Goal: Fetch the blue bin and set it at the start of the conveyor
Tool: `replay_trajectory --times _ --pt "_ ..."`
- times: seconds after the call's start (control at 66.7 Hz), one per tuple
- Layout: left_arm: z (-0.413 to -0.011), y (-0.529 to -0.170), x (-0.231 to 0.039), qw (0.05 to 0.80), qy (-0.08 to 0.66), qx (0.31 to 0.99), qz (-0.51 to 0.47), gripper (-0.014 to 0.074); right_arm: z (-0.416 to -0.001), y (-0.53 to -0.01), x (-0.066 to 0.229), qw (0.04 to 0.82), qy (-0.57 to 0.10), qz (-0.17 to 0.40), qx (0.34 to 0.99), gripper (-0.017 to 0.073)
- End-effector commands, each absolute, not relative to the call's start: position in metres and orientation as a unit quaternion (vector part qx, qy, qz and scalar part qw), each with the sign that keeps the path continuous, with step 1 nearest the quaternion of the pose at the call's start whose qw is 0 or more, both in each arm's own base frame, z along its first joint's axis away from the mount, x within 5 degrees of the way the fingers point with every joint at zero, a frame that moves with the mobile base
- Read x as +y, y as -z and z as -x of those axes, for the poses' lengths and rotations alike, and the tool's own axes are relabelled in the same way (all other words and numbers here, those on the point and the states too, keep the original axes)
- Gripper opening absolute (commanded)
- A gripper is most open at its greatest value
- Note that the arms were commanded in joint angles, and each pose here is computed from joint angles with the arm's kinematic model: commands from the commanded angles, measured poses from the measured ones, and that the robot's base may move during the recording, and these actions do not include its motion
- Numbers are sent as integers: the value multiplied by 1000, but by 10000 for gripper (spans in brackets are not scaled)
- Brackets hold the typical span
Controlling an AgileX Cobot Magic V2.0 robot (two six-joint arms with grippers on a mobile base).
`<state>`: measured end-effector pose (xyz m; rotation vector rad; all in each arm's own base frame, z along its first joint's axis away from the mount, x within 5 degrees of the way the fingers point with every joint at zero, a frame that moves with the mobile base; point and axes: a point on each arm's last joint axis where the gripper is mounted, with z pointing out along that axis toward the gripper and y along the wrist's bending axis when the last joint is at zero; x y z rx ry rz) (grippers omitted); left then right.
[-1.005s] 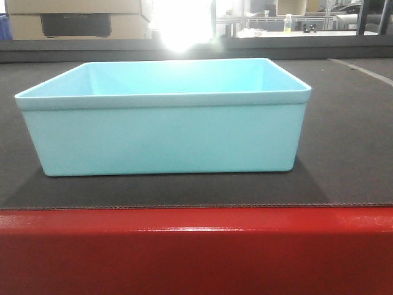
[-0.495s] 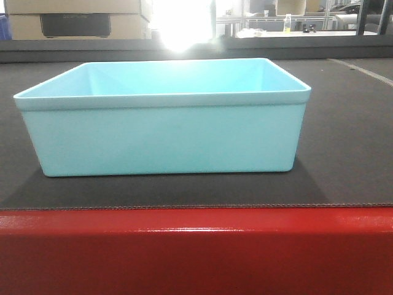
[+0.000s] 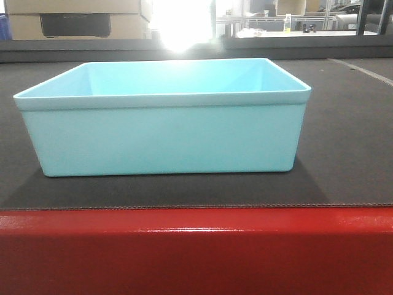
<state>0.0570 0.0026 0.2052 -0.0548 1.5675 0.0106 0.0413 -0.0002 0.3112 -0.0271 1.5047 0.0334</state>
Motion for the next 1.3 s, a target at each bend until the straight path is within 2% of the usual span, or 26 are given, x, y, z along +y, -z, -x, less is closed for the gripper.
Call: replay_trajectory --times 0.0,0.3,0.51,0.57,0.6,1.289 --pt "-56 -208 3 717 -7 696 23 -111 -41 -312 0 740 -9 9 672 -162" --pt "-56 -208 3 717 -7 696 23 -111 -54 -262 -7 727 25 -76 682 -162" --pt "-56 -208 3 717 -7 696 23 -111 -55 -211 -10 727 39 -91 680 -162" --pt "-56 -208 3 717 -7 696 23 -111 -55 -214 -11 740 41 -90 665 -162" --pt "-56 -208 3 717 -7 696 23 -111 -55 -210 -10 726 38 -90 681 -162" --pt "-56 -208 3 717 -7 696 23 -111 -55 -211 -10 726 42 -87 681 -162"
